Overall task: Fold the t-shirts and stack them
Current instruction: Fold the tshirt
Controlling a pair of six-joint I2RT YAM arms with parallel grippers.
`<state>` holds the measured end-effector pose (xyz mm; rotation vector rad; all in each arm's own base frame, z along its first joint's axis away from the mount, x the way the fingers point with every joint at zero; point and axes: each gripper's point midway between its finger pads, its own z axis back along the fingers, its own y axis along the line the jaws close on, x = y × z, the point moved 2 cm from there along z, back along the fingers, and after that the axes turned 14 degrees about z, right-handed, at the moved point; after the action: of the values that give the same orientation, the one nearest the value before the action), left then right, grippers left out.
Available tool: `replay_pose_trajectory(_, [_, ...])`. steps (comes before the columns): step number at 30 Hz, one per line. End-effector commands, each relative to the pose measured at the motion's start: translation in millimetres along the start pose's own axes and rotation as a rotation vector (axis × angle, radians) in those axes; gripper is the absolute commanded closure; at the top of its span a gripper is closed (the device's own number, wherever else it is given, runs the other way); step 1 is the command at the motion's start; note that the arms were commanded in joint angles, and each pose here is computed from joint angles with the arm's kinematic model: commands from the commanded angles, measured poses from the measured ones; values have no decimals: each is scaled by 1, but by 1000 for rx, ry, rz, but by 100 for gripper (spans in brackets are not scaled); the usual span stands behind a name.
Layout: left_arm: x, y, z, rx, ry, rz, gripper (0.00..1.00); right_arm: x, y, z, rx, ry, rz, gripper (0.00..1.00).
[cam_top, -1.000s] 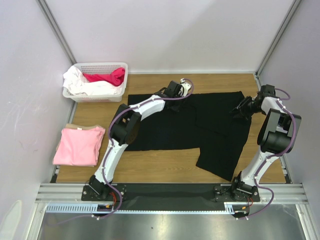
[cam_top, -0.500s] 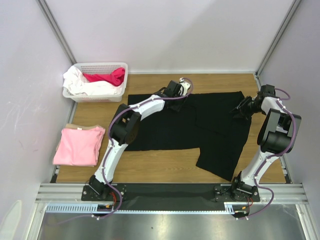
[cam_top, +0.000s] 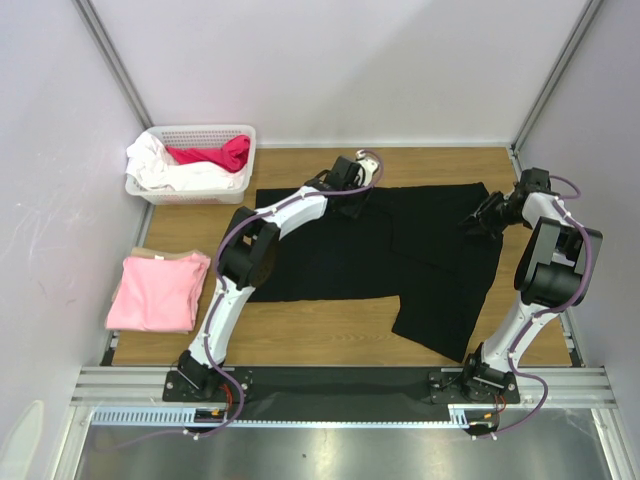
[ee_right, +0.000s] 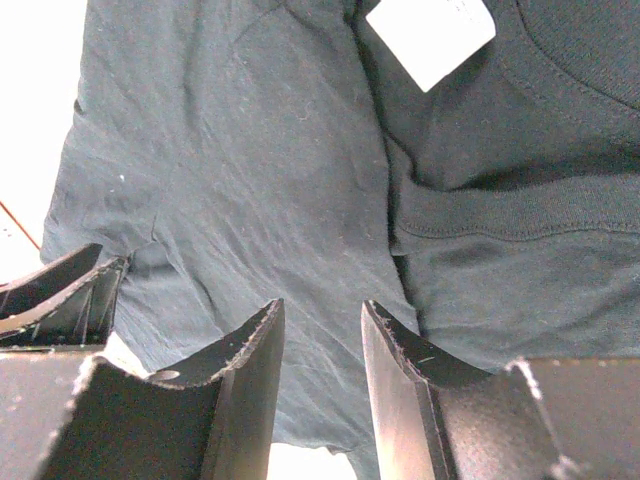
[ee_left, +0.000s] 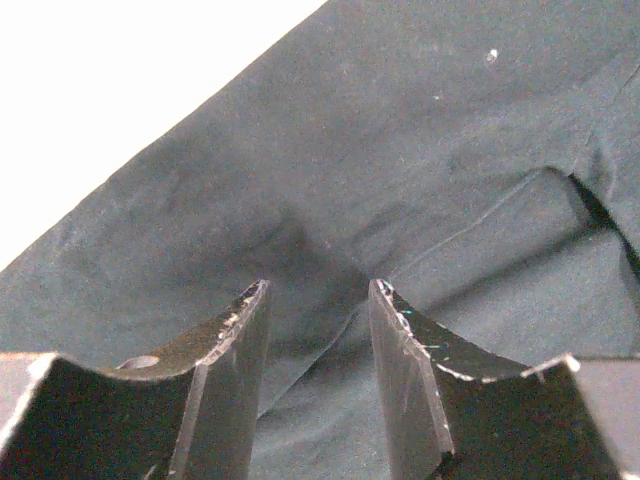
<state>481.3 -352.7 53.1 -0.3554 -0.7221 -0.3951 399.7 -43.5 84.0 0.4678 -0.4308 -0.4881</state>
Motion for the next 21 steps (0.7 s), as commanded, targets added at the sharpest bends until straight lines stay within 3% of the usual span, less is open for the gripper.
replay_pose_trajectory(1, [12,1,2,3,-23,19,51,14,14,14,17,-44,31,57])
replay_pose_trajectory(13, [2,0,-4,2,16,49,54,15,15,14,17,-45,32,58])
replay_pose_trajectory(18, [2,-2,-4,-5,18,47,68,14,14,14,16,-41,29,58])
replay_pose_trajectory(21, [3,-4,-3,-18,15,40,85,15,15,14,17,-44,29,58])
